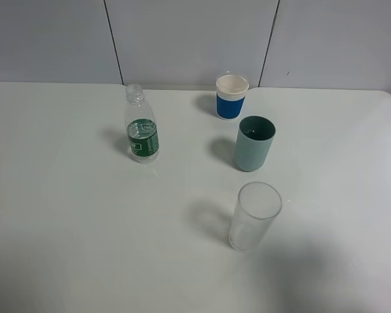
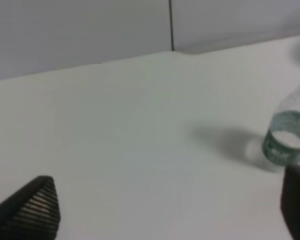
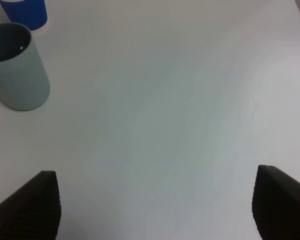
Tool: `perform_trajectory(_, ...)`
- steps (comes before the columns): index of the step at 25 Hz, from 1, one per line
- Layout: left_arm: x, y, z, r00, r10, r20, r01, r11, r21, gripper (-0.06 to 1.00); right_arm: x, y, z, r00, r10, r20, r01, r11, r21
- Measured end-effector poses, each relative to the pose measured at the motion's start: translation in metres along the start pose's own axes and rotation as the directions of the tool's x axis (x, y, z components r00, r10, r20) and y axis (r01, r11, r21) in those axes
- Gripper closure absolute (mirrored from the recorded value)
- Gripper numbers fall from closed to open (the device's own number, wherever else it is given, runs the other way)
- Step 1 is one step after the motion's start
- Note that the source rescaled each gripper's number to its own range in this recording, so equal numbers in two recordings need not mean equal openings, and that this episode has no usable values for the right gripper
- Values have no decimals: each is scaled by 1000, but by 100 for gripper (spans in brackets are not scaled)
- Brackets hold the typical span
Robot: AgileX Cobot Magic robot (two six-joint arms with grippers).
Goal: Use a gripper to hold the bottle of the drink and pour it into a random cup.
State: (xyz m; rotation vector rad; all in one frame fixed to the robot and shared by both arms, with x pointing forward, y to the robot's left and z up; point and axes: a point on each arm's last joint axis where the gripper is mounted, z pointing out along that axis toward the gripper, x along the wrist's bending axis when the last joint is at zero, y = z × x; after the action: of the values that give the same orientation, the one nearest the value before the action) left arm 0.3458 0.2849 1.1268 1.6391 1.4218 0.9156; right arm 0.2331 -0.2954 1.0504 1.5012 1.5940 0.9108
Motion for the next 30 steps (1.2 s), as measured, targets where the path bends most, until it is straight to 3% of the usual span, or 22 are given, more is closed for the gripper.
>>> perform_trajectory(9,13,-33,-56,997,-73,-15,74,997,36,19,0,0,0,1000,0,0,0,1000,0)
perform_trajectory(16,18,-51,-77,994,-105,-25,107,993,59,19,0,0,0,1000,0,0,0,1000,0)
perform_trajectory(24,17,-59,-90,978,-173,-119,176,984,16,19,0,0,0,1000,0,0,0,1000,0)
perform_trajectory(30,16,-71,-98,978,-175,-113,164,981,-103,19,0,0,0,1000,0,0,0,1000,0)
